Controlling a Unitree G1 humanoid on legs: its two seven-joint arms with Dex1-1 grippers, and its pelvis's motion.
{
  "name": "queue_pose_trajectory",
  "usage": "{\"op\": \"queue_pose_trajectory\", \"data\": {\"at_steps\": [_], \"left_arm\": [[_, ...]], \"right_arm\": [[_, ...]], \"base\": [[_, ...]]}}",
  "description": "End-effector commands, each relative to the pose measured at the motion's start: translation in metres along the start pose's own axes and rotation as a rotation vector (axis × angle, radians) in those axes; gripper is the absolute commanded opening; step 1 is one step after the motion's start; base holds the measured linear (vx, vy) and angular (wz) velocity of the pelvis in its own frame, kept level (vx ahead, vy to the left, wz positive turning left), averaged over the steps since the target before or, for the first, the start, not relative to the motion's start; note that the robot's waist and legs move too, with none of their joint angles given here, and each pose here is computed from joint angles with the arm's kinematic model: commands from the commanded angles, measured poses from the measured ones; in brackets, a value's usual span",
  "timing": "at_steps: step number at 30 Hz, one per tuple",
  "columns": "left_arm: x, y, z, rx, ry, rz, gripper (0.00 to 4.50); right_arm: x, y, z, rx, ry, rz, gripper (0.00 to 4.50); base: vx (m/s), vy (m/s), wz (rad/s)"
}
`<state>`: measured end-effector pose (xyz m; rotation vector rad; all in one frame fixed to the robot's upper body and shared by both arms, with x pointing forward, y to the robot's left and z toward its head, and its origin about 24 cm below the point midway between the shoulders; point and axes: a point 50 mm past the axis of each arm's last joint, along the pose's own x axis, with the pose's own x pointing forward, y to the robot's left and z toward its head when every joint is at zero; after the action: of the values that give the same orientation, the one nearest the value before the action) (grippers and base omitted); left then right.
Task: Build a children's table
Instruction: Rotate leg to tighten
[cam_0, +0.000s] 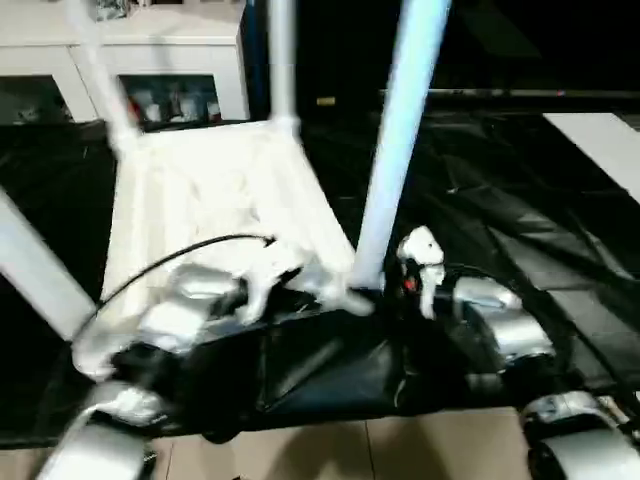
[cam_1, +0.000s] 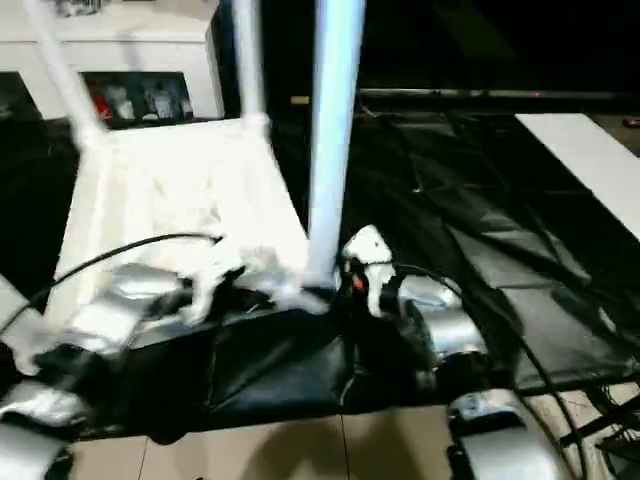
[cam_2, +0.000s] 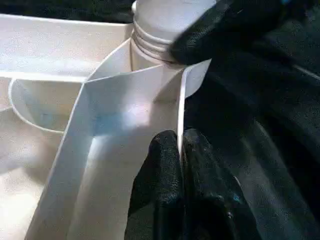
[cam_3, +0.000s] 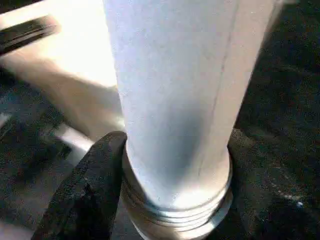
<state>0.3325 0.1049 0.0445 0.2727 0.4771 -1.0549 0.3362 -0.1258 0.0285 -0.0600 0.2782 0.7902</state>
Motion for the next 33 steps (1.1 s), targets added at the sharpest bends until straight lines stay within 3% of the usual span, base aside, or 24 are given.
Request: {"op": "queue_pose_trajectory", "data": {"at_steps": [1, 5, 6, 9, 12, 13, 16, 22, 27, 33], "left_arm": [[0.013, -0.001, -0.014, -0.095, 0.053, 0.124, 0.0], [0.031, -0.007, -0.006, -0.093, 0.055, 0.182, 0.0], [0.038, -0.01, 0.0, -0.074, 0.046, 0.193, 0.0], [0.043, -0.011, 0.006, -0.058, 0.028, 0.206, 0.0], [0.041, -0.009, 0.009, -0.042, 0.003, 0.189, 0.0], [0.039, -0.009, 0.009, -0.038, -0.008, 0.169, 0.0], [0.027, -0.006, 0.007, -0.024, -0.049, 0.097, 0.0], [0.0, -0.005, -0.003, 0.007, -0.075, -0.086, 0.0], [-0.019, -0.011, -0.009, 0.015, -0.074, -0.226, 0.0], [-0.034, -0.016, -0.016, 0.002, -0.052, -0.31, 0.0]], "right_arm": [[0.012, 0.013, -0.018, 0.074, 0.079, -0.068, 2.68], [0.03, 0.029, -0.018, 0.08, 0.088, -0.161, 2.68], [0.041, 0.041, -0.011, 0.066, 0.061, -0.15, 2.68], [0.048, 0.048, -0.004, 0.03, 0.033, -0.133, 2.68], [0.046, 0.044, 0.003, 0.01, -0.011, -0.121, 2.68], [0.043, 0.04, 0.005, 0.012, -0.031, -0.117, 3.24], [0.03, 0.02, 0.014, -0.003, -0.077, -0.084, 3.45], [-0.001, -0.006, 0.016, -0.132, -0.009, 0.084, 3.97], [-0.021, -0.01, 0.013, -0.206, 0.057, 0.274, 4.11], [-0.026, -0.009, 0.016, -0.187, 0.045, 0.355, 4.11]], "base": [[0.0, 0.0, 0.0], [0.0, 0.0, 0.0], [0.0, 0.0, 0.0], [0.0, 0.0, 0.0], [0.0, 0.0, 0.0], [0.0, 0.0, 0.0], [0.0, 0.0, 0.0], [0.0, 0.0, 0.0], [0.0, 0.0, 0.0], [0.0, 0.0, 0.0]]}}
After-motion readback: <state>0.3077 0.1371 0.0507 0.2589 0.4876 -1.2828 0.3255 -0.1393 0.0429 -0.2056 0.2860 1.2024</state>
